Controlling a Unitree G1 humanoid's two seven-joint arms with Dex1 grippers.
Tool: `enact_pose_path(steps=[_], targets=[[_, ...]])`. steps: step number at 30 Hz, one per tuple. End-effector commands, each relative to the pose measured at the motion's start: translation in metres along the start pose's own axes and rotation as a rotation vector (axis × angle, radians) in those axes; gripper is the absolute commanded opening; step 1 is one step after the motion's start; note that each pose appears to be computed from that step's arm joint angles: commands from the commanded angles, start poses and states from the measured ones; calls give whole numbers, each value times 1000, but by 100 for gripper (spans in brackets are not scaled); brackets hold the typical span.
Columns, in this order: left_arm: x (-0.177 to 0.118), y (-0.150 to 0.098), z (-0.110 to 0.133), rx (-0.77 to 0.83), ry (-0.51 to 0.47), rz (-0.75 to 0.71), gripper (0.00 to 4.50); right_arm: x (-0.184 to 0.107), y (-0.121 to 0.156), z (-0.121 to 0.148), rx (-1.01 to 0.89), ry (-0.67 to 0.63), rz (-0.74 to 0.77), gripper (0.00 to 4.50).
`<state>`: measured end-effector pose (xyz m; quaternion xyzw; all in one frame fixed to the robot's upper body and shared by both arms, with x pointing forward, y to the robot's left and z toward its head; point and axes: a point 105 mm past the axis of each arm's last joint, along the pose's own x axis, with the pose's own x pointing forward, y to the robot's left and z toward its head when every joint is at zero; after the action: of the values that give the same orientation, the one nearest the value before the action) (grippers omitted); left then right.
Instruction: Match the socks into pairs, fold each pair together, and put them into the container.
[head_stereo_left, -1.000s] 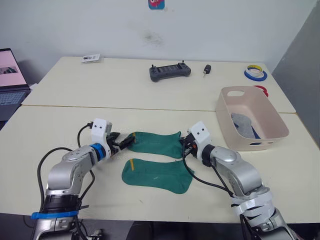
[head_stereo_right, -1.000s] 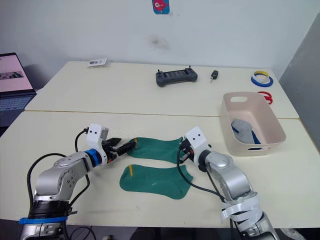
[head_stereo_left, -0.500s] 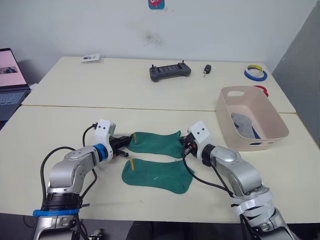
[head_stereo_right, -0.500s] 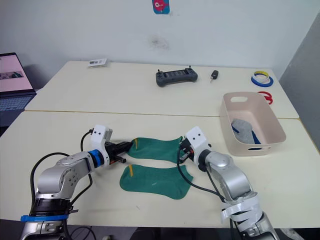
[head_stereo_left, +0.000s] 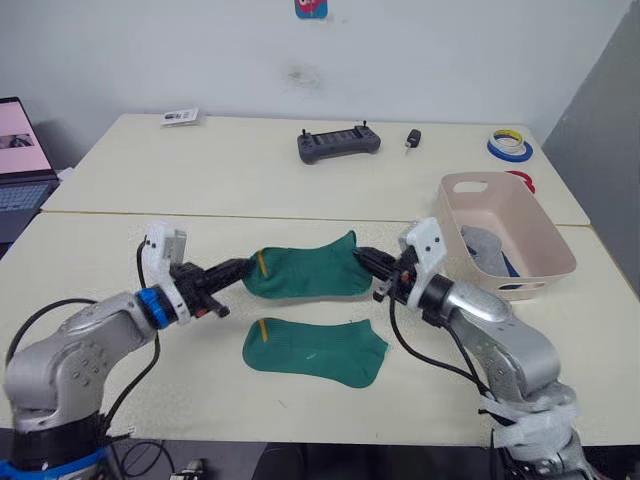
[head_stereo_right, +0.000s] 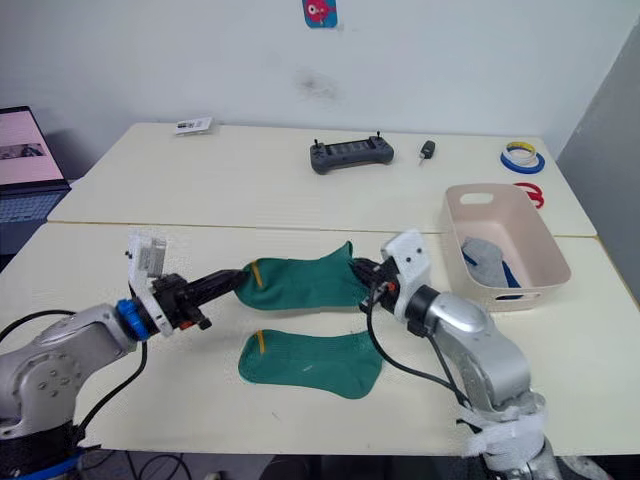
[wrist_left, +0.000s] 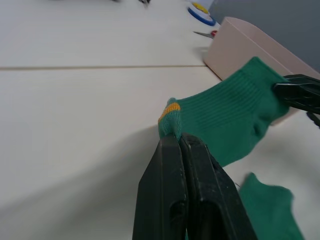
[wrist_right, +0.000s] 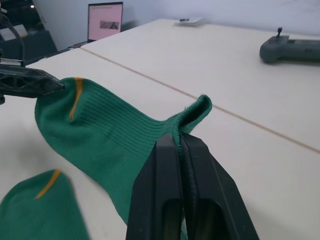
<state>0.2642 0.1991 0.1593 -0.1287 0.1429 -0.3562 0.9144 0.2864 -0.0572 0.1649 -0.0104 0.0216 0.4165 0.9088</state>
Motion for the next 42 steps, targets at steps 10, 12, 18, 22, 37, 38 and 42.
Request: enact_pose_path(steps=[10,12,18,22,37,38,42], targets=[[-23,-8,-50,-78,100,39,1,-47,41,-38,121,130,98,0],[-19,-3,-54,-75,94,55,1,-48,41,-47,116,152,84,0],[-16,9,-67,-61,136,86,1,-53,29,-73,83,214,13,0],[-17,17,-71,-43,154,114,1,-50,24,-77,68,220,-5,0],[-21,10,-61,-18,132,93,1,-42,29,-55,42,162,56,0],[-20,12,-63,-21,140,101,1,-41,28,-57,37,172,52,0],[-17,20,-71,-40,154,158,1,-39,23,-69,26,224,43,0]])
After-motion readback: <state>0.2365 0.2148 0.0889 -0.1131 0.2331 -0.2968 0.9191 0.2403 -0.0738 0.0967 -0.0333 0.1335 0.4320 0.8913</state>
